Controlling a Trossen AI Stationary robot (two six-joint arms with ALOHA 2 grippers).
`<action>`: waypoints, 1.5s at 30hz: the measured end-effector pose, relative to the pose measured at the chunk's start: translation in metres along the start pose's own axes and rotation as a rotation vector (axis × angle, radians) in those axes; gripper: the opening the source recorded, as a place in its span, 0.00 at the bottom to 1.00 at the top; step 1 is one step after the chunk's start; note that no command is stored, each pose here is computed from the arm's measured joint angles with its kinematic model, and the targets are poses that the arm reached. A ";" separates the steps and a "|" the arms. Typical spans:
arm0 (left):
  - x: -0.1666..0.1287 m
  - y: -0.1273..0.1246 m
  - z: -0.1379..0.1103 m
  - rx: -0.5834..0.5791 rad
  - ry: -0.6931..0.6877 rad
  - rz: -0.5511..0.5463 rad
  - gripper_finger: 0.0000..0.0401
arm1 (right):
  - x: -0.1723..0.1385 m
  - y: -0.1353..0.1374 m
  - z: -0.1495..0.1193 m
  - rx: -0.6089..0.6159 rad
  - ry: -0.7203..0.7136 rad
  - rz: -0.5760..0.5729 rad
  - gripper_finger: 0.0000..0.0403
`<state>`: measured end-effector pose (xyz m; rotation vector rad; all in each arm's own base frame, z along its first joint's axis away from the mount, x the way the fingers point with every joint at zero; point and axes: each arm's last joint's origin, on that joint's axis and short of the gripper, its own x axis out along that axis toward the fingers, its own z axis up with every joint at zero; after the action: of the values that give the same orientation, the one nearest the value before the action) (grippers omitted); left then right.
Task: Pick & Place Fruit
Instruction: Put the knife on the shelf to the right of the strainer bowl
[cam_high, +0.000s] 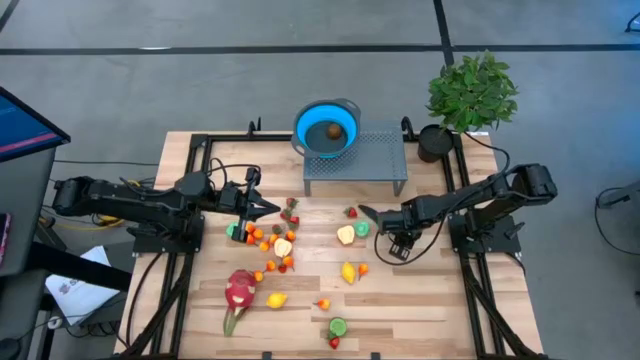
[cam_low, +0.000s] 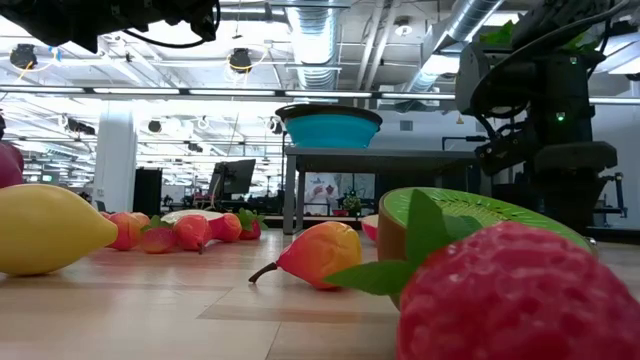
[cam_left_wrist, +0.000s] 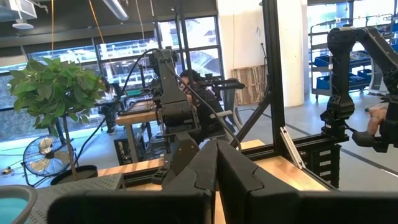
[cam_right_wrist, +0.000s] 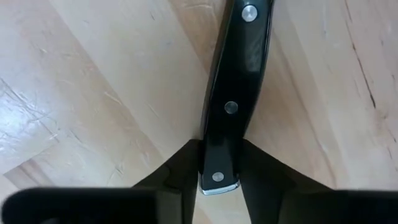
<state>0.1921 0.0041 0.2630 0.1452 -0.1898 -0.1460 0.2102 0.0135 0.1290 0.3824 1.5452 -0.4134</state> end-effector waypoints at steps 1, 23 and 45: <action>0.000 0.000 0.000 0.000 0.000 0.000 0.01 | 0.000 0.000 0.000 0.000 -0.001 0.000 0.27; 0.000 0.000 0.000 0.000 0.000 0.000 0.01 | -0.009 0.007 -0.008 -0.063 -0.062 0.001 0.18; 0.000 0.000 0.000 0.002 -0.001 0.003 0.01 | -0.081 0.001 -0.049 -0.030 -0.293 0.243 0.18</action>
<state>0.1922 0.0041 0.2631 0.1465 -0.1909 -0.1428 0.1692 0.0394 0.2104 0.4587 1.2021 -0.2434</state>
